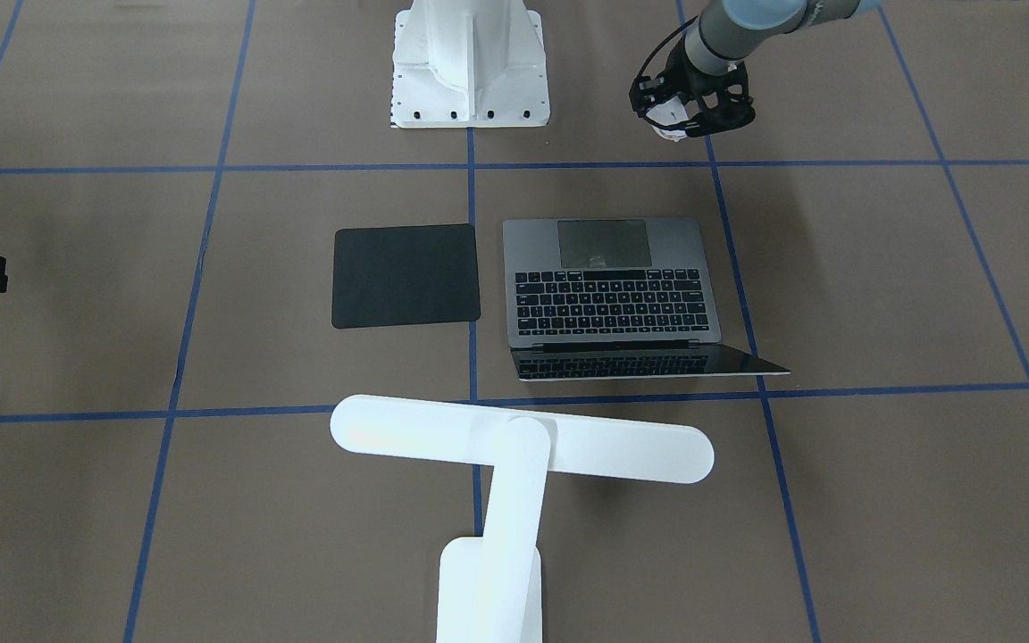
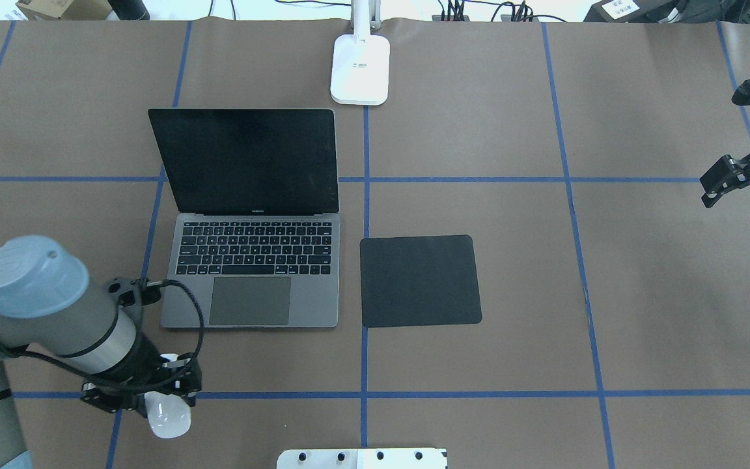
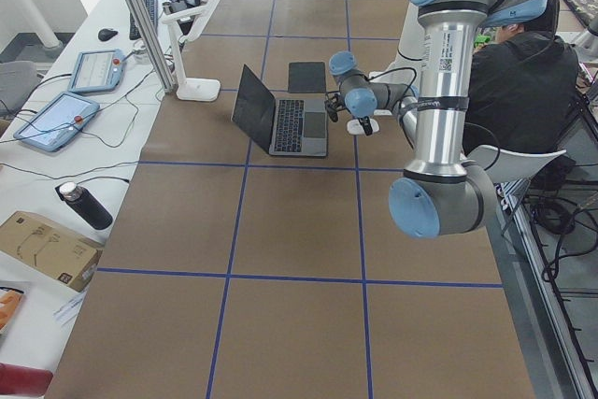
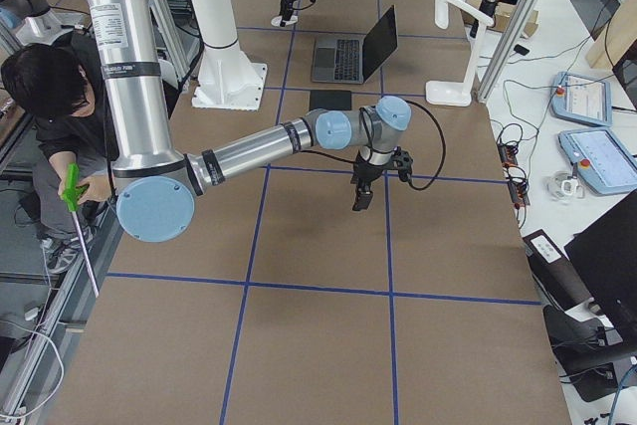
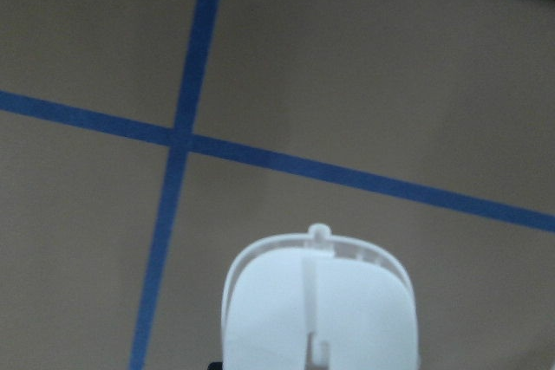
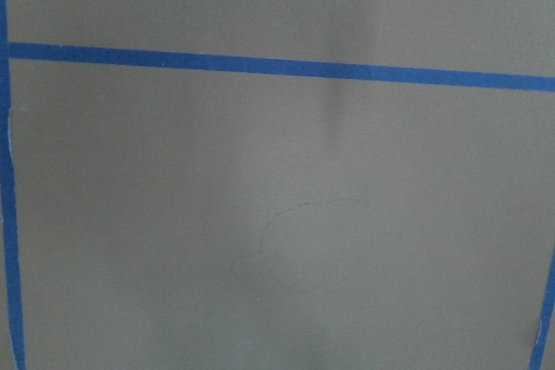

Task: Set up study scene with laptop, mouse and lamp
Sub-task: 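Carry the white mouse with the left gripper toward the black pad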

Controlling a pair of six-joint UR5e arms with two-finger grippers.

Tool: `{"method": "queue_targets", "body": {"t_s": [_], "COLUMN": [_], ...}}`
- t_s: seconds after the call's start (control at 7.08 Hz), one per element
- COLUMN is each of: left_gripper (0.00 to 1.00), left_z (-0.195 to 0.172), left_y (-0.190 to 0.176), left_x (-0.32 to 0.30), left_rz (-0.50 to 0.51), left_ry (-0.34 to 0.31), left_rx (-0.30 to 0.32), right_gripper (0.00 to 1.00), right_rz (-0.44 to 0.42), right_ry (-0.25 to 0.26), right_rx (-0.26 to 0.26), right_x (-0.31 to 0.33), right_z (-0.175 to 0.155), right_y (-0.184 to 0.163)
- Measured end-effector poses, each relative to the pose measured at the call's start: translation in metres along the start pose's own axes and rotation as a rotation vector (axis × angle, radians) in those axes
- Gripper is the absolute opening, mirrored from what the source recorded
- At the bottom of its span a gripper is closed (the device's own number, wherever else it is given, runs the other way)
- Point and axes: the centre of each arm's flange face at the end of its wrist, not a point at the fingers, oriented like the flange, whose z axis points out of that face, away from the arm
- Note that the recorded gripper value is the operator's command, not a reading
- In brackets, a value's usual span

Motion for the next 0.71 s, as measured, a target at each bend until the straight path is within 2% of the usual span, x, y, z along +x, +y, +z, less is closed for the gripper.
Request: {"method": "queue_targets", "body": {"t_s": [0.28,0.71], "left_gripper": [0.16,0.16], "left_z": [-0.024,-0.028], "left_y": [-0.007,-0.033], "left_x": [0.089,0.192], "left_rz": [0.011,0.022], "left_ry": [-0.004,0.001], "left_rx": [0.02,0.046], "right_gripper": [0.99,0.99], "right_rz": [0.004,0.005], "right_ry": [0.002,0.006], "right_rx": [-0.003,-0.001], "right_x": [0.004,0.005], "right_z": [0.003,0.002], "right_y": [0.001,0.001]}}
